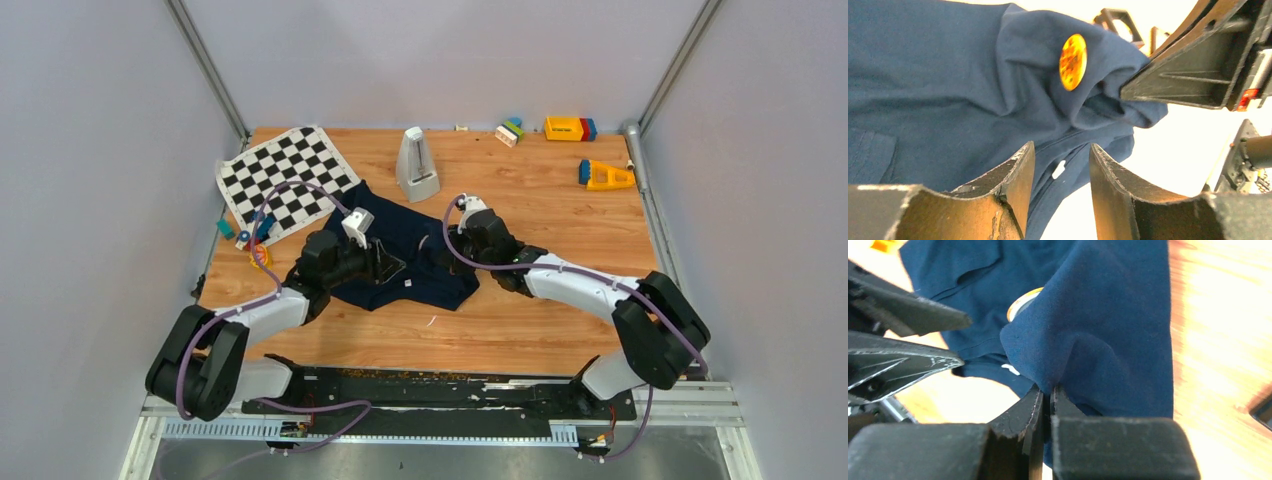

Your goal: Remove the brooch from the garment

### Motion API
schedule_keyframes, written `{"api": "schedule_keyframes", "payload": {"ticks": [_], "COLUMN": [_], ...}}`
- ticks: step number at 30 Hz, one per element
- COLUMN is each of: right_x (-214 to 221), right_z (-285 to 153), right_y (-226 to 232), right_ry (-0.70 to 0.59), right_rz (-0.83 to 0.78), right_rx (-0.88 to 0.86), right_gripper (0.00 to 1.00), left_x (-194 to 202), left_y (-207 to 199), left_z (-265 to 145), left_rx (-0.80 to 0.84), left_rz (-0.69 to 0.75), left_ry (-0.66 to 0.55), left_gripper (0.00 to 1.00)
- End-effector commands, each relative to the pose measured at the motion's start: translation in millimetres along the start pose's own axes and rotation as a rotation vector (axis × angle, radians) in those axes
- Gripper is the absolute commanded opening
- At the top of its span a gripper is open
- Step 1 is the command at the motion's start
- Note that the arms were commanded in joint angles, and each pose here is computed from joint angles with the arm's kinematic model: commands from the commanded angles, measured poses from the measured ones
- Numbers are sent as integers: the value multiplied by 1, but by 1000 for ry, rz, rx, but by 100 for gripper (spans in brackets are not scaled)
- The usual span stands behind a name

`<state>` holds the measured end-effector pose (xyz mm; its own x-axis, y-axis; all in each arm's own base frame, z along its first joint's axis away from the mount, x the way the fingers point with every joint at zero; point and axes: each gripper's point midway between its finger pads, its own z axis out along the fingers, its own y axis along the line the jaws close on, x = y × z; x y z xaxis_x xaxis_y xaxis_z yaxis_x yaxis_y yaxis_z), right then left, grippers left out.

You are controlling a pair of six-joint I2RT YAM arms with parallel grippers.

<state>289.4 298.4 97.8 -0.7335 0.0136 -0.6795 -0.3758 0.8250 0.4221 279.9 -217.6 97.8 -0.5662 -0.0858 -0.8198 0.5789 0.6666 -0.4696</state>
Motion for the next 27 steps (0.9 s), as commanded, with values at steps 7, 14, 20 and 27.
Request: {"api": "schedule_keyframes", "payload": {"ticks": [7, 14, 20, 27], "right_x": [-23, -18, -11, -6], "right_z": [-15, -18, -20, -19], "right_y": [54, 64, 79, 86], "right_ry": [-112, -103, -94, -82], "right_rz": [-134, -168, -210, -229], "right_rx": [-286, -338, -388, -401], "right_gripper": [2, 3, 4, 4], "left_x": [-48, -51, -49, -46], "left_y": [-24, -16, -16, -12], "left_z": [-23, -23, -15, -13], "left_rx": [56, 9, 33, 20], "left_rz": [108, 109, 85, 74], "left_ry": [-239, -250, -254, -244], "left_gripper": [48, 46, 48, 43]}}
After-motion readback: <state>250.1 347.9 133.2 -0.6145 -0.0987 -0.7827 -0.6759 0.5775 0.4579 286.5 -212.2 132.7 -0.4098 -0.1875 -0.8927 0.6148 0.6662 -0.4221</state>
